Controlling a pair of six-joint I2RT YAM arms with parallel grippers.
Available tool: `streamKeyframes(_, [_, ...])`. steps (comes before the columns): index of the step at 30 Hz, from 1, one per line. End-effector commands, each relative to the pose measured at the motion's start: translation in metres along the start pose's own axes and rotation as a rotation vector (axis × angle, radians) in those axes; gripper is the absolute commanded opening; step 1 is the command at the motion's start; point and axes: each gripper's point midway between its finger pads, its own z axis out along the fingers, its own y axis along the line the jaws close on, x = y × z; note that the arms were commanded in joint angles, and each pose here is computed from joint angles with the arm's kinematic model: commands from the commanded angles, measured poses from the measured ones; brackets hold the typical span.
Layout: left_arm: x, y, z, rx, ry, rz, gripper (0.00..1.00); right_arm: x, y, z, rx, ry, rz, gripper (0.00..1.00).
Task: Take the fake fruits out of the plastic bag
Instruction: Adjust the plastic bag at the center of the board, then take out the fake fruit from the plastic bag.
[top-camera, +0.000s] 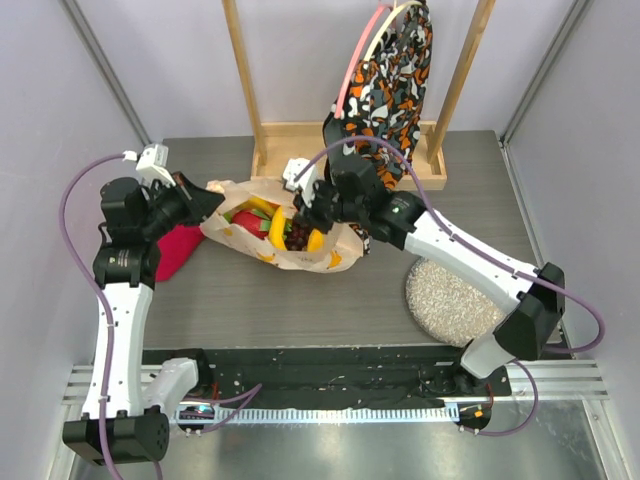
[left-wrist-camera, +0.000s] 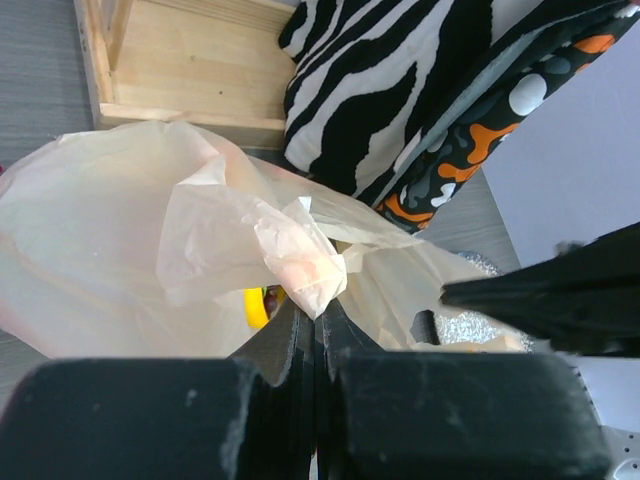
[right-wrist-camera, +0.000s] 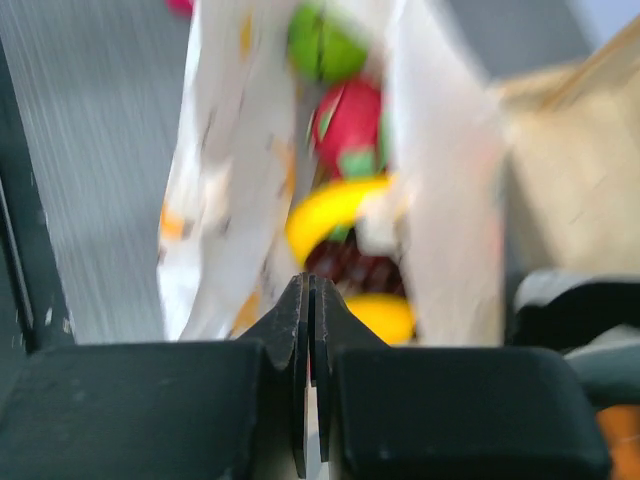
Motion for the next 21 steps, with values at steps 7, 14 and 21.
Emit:
streamKeyframes(7, [-0.007,0.007,-0.004,-0.008,-0.052,0.01,0.0,0.036,0.018,0.086,-0.107,0.06,0.011,0.04])
streamKeyframes(14, [-0.011,0.011,0.003,-0.007,-0.061,0.005,0.0,0.044,0.117,0.086,-0.381,0.092,-0.015,0.05])
streamKeyframes(21, [0.0,0.015,0.005,-0.008,-0.016,0.015,0.0,0.049,0.087,0.077,-0.27,0.16,-0.029,0.09])
